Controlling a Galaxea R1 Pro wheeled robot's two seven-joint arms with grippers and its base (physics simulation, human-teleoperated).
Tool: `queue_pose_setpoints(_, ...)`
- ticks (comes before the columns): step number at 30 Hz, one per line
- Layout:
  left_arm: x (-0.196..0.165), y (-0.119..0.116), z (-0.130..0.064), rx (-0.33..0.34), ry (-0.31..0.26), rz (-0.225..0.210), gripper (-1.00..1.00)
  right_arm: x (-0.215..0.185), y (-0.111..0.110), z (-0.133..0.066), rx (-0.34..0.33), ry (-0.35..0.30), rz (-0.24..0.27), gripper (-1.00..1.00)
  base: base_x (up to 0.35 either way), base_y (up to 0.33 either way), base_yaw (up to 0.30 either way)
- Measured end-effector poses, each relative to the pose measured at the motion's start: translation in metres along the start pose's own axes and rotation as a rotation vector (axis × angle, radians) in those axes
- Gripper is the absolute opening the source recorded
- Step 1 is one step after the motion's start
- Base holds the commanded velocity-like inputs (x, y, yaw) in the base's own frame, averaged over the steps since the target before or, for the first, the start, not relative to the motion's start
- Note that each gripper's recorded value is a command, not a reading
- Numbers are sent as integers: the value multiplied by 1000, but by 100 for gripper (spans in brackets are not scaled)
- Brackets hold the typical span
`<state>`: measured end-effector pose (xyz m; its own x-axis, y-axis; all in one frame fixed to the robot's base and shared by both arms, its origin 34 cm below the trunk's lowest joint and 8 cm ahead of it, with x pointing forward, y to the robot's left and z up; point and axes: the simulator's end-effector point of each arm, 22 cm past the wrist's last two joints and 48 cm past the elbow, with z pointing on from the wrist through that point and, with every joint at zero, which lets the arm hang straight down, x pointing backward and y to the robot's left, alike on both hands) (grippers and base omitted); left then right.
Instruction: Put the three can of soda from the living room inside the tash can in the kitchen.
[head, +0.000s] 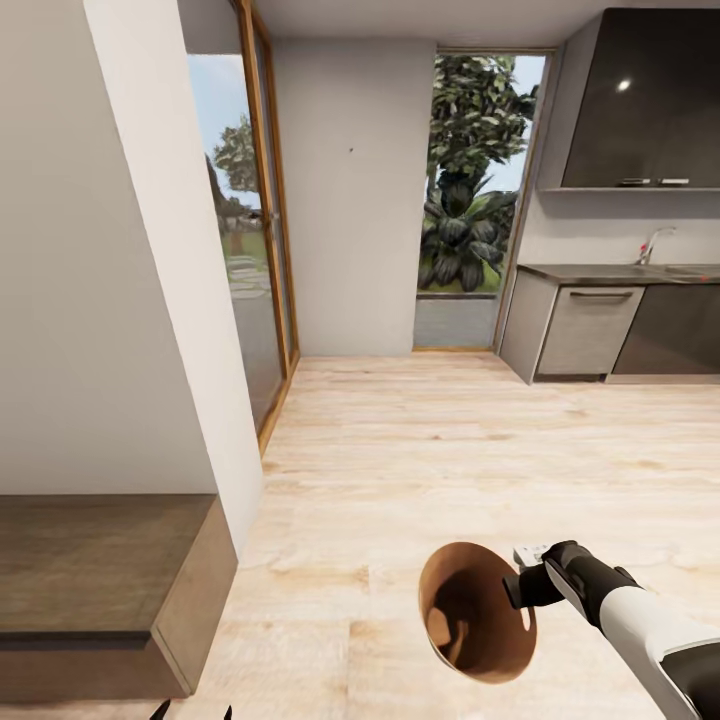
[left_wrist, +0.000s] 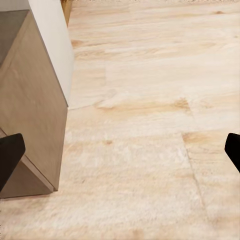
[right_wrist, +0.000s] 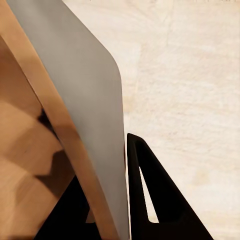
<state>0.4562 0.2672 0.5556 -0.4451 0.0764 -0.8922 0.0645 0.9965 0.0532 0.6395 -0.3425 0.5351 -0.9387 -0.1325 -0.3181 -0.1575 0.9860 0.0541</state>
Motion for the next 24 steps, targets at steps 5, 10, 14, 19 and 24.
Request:
queue_pose_setpoints(5,-10,1,-3,0,0,0,100,-4,1,-9,-2,1,1,-100,0,0,0)
queue_pose_setpoints(10,-19,1,-6,0,-2,0,100,-8,2,-17,-3,1,2,-100,0,0,0)
queue_pose_setpoints(14,-27,2,-9,0,-2,-1,100,-11,2,-24,-3,1,0,-100,0,0,0)
queue_pose_setpoints(19,-36,2,-12,0,-1,0,100,-15,2,-33,-3,2,0,-100,0,0,0)
queue_pose_setpoints(24,-45,3,-16,0,-2,0,100,-20,11,-39,-14,3,-2,-100,0,0,0)
